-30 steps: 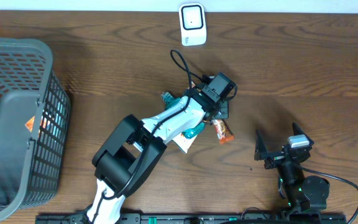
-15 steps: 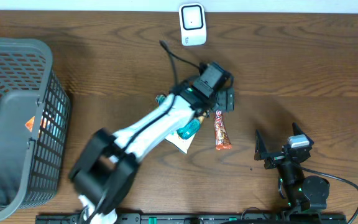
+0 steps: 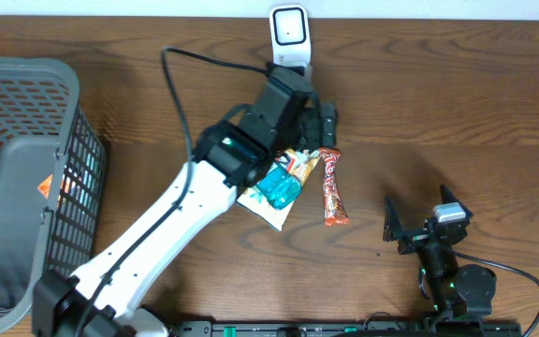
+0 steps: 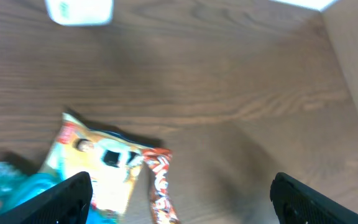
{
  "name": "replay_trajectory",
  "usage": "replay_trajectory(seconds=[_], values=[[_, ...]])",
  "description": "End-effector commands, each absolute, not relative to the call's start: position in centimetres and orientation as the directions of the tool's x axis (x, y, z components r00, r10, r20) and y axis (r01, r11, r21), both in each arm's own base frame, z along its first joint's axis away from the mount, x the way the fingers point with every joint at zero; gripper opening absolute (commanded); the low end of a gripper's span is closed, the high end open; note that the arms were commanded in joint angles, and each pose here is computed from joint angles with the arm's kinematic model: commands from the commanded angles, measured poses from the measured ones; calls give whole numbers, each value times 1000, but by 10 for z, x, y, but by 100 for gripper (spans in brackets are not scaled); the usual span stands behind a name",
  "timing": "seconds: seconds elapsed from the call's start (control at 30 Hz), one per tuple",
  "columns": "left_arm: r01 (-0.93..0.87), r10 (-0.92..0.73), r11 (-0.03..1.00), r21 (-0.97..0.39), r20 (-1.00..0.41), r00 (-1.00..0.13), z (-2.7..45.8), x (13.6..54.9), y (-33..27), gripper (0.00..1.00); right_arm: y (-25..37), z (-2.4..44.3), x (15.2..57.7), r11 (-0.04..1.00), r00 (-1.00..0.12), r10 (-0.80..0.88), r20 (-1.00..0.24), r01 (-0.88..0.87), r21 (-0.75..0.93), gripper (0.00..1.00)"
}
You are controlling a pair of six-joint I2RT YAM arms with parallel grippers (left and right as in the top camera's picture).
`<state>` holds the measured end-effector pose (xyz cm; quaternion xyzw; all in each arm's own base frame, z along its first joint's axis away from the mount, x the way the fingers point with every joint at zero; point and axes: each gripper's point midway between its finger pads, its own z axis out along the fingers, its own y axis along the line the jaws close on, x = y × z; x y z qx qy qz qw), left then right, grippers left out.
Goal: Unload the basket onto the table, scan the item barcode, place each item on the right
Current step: 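Carry the orange snack bar out and drop it beside the wet-wipe pack, then move the left gripper back into the basket to search for items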
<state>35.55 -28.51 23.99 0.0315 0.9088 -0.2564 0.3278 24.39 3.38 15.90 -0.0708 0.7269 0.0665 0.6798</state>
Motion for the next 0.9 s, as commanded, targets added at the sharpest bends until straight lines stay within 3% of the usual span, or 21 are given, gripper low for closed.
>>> replay_trajectory(seconds=[0.0,0.23,0.37,0.57,0.87], values=[[167,-150,904,-393,-658,-738,255,364,-252,92,35,158,244,980,-69,-17,-997,-198,-3,99],[153,-123,931,-331,-681,-722,266,363,-214,92,35,158,244,980,-69,-17,-997,-198,-3,99],[87,-206,932,-352,-712,-671,289,372,-176,93,35,158,244,980,-69,-17,-997,-198,-3,99],[-44,-355,919,-392,-773,-526,339,375,-95,93,35,158,244,980,-69,-17,-997,-198,-3,99],[-198,-444,895,-401,-848,-290,398,352,5,93,35,158,244,980,-69,-17,-997,-198,-3,99]])
